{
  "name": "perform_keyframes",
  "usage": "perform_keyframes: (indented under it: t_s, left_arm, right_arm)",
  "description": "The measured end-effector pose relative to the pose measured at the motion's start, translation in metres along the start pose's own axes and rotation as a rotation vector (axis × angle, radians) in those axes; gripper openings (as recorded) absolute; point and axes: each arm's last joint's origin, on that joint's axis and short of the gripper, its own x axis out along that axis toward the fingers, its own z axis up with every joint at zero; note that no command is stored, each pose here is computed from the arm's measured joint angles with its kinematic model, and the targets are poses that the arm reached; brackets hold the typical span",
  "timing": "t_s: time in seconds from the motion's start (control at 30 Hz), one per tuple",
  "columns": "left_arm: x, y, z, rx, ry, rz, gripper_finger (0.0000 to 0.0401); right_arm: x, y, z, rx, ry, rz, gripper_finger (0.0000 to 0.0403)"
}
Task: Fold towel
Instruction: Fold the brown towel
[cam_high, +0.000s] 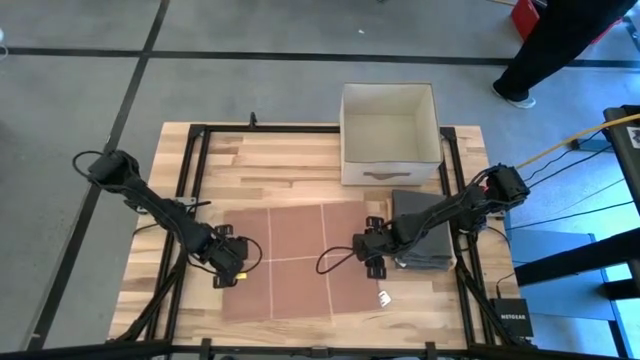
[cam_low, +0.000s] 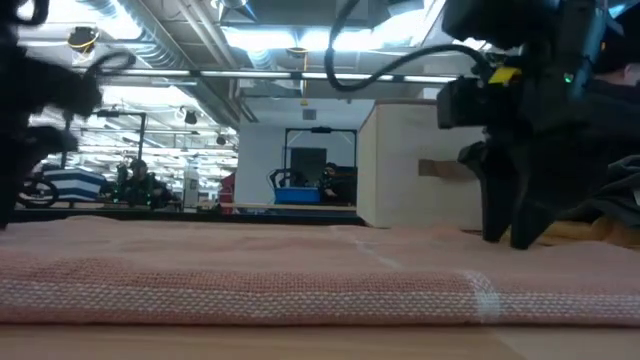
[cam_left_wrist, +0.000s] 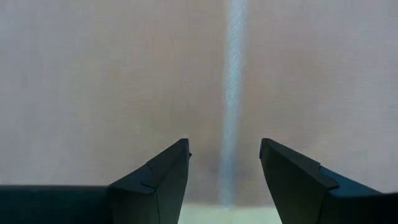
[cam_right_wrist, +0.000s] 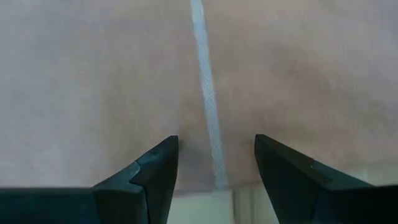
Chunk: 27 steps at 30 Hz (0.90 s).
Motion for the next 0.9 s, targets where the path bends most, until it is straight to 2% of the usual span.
perform_keyframes:
  t_s: [0.07, 0.23, 0.53, 0.73, 0.9]
  left_arm:
    - [0.006, 0.003, -0.007, -0.023, 0.037, 0.017, 0.0192]
    - [0.014, 0.002, -0.015, -0.015, 0.017, 0.008, 0.0192]
    - [0.015, 0.003, -0.017, -0.003, 0.032, 0.022, 0.0187]
    - [0.015, 0.002, -0.021, -0.022, 0.062, 0.029, 0.0143]
    - [0.015, 0.000, -0.024, -0.019, 0.074, 0.028, 0.0092]
  right_arm:
    - [0.004, -0.001, -0.004, -0.001, 0.011, -0.007, 0.0214]
    - [0.008, -0.001, -0.004, -0.001, -0.023, 0.001, 0.0214]
    - [0.009, -0.002, -0.003, -0.050, -0.046, -0.037, 0.0213]
    - [0.018, -0.001, -0.006, -0.066, 0.005, -0.029, 0.0192]
    - [0.020, -0.001, -0.008, -0.070, 0.031, -0.023, 0.0143]
